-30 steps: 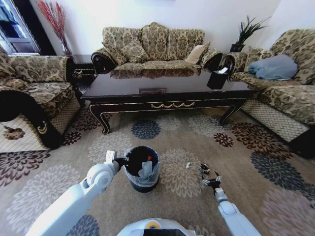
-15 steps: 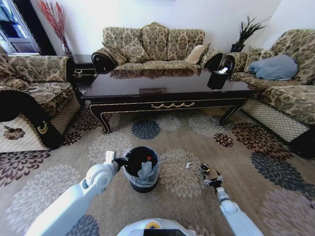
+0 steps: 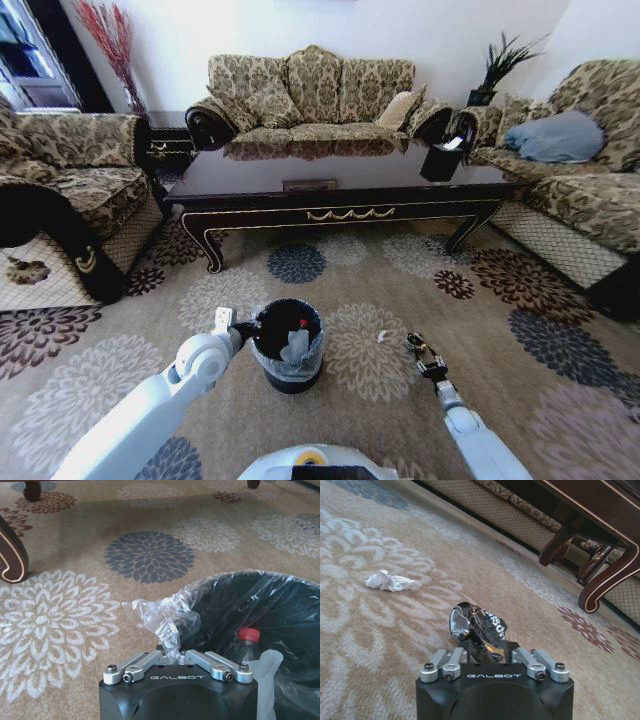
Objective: Move to the front of the table and pick up the trash from the floor, then place it into the trash bin.
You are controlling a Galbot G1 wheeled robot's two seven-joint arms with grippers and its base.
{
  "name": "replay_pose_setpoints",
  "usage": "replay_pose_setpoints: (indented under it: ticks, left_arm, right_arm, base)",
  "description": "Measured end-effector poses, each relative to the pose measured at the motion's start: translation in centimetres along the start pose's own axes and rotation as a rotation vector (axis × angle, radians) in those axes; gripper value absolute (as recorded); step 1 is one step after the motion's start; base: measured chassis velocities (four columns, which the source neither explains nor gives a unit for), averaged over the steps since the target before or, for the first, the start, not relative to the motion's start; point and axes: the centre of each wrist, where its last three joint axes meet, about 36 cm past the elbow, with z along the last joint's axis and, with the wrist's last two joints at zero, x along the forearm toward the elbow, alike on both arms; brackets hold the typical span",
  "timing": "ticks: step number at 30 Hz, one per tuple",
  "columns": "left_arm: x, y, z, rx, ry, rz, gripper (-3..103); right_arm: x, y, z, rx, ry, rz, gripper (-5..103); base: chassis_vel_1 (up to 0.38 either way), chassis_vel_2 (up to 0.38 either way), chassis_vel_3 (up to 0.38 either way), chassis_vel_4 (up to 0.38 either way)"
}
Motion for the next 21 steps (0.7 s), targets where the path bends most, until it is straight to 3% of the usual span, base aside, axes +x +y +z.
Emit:
replay_pose_setpoints:
  ticks: [2, 4, 7, 9, 10, 21]
  left_arm:
    - [-0.1, 0.0, 0.0, 0.001, 0.001, 0.001, 4]
    - [-0.1, 0.0, 0.0, 0.001, 0.001, 0.000, 4]
    - [-0.1, 0.1, 0.0, 0.000, 0.002, 0.000, 4]
    - [-0.1, 0.2, 0.0, -0.001, 0.003, -0.001, 4]
    - [-0.1, 0.2, 0.0, -0.002, 0.003, -0.003, 4]
    - [-0.3, -0.1, 0.0, -0.005, 0.004, 0.007, 4]
  right_arm:
    - [0.0, 0.1, 0.2, 0.001, 0.009, -0.001, 24]
    - [0.1, 0.0, 0.4, 0.001, 0.013, -0.002, 24]
    - [0.1, 0.0, 0.6, 0.003, 0.019, -0.004, 7]
    - [0.1, 0.0, 0.6, 0.003, 0.018, -0.004, 7]
    - [0.1, 0.0, 0.5, 0.003, 0.018, -0.004, 1]
    - [1.0, -0.4, -1.4, -0.014, -0.045, 0.008, 0]
  base:
    - [0.000, 0.000, 0.000, 0.000]
    - [0.000, 0.000, 0.000, 0.000]
    - [0.000, 0.000, 0.000, 0.000]
    - [0.000, 0.000, 0.000, 0.000]
    - [0.000, 0.000, 0.000, 0.000]
    - [0.000, 0.000, 0.000, 0.000]
